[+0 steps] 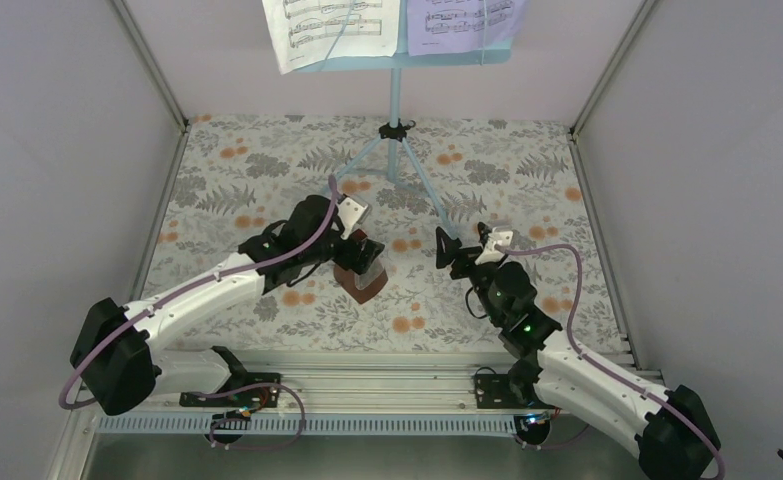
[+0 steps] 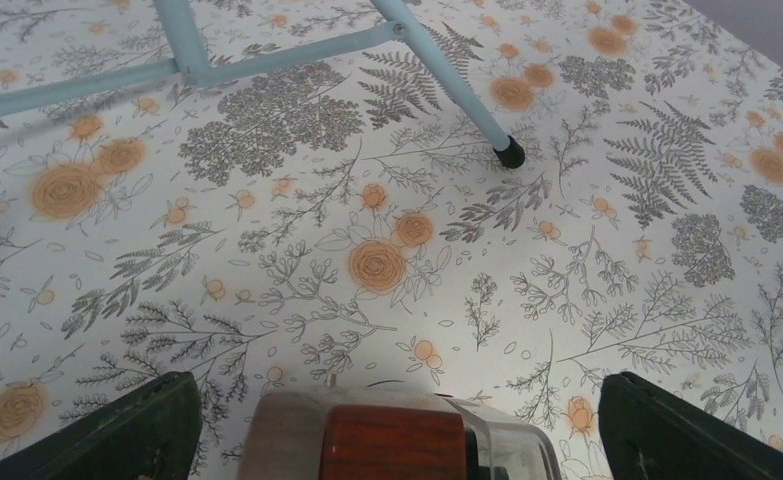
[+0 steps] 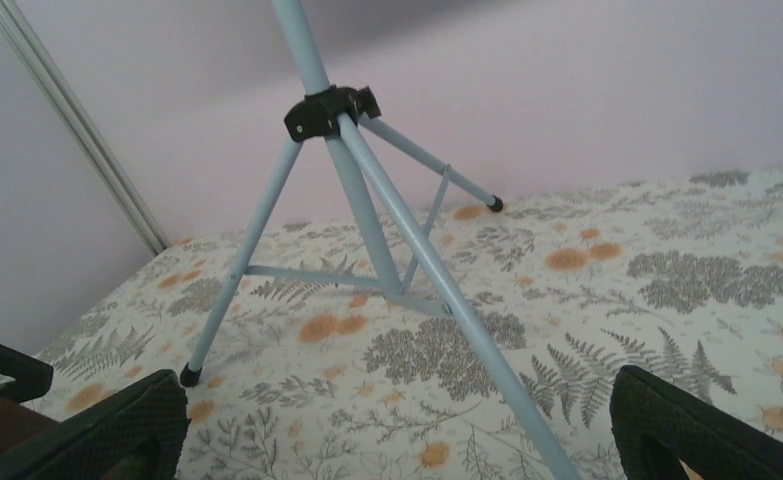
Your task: Pack up the instrument practice props
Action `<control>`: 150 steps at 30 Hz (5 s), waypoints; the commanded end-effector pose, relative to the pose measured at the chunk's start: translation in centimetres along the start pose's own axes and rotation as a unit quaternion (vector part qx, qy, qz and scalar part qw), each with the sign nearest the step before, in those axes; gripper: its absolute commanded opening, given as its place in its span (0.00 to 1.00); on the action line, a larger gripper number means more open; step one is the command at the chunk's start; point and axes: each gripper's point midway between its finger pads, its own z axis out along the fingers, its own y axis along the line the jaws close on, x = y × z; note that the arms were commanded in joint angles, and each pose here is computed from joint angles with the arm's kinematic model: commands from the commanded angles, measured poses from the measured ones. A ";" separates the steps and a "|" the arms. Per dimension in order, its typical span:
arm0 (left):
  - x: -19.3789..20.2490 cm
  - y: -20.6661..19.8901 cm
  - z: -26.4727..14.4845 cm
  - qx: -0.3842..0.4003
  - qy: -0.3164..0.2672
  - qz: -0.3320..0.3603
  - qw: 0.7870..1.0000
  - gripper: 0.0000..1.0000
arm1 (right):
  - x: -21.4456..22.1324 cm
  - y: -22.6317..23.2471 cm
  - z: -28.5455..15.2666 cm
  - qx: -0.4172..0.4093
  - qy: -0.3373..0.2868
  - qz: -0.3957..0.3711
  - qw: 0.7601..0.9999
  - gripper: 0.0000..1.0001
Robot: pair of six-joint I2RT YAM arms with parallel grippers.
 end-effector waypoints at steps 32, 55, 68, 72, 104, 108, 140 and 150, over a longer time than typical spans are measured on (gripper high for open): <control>1.0 2.2 -0.2 -0.177 0.011 -0.130 0.975 0.42 | 5.1 5.3 1.3 -0.143 0.122 -0.033 0.981 1.00; -2.9 0.4 -4.7 -0.158 -0.069 -0.077 0.982 1.00 | 19.2 12.2 1.9 -0.168 0.290 -0.096 0.937 1.00; -4.0 -2.3 -5.4 -0.010 -0.075 -0.027 0.997 1.00 | 17.3 3.5 4.8 -0.022 0.281 -0.069 0.957 1.00; -4.4 -2.0 -4.7 0.053 -0.042 -0.006 0.998 1.00 | 15.9 5.4 4.1 -0.092 0.261 -0.074 0.958 1.00; -1.5 -0.7 4.4 0.127 0.066 0.125 0.982 0.63 | 19.7 8.7 2.6 -0.200 0.256 -0.164 0.931 1.00; -0.6 -0.8 4.6 0.137 0.073 0.134 0.979 0.57 | 20.7 7.9 3.4 -0.180 0.258 -0.189 0.930 1.00; 2.3 -2.4 5.4 0.205 0.099 0.146 0.963 0.39 | 21.5 7.2 6.0 -0.151 0.210 -0.244 0.935 0.81; 2.7 -2.4 5.6 0.209 0.106 0.144 0.961 0.38 | 20.9 7.0 5.4 -0.151 0.204 -0.235 0.938 0.57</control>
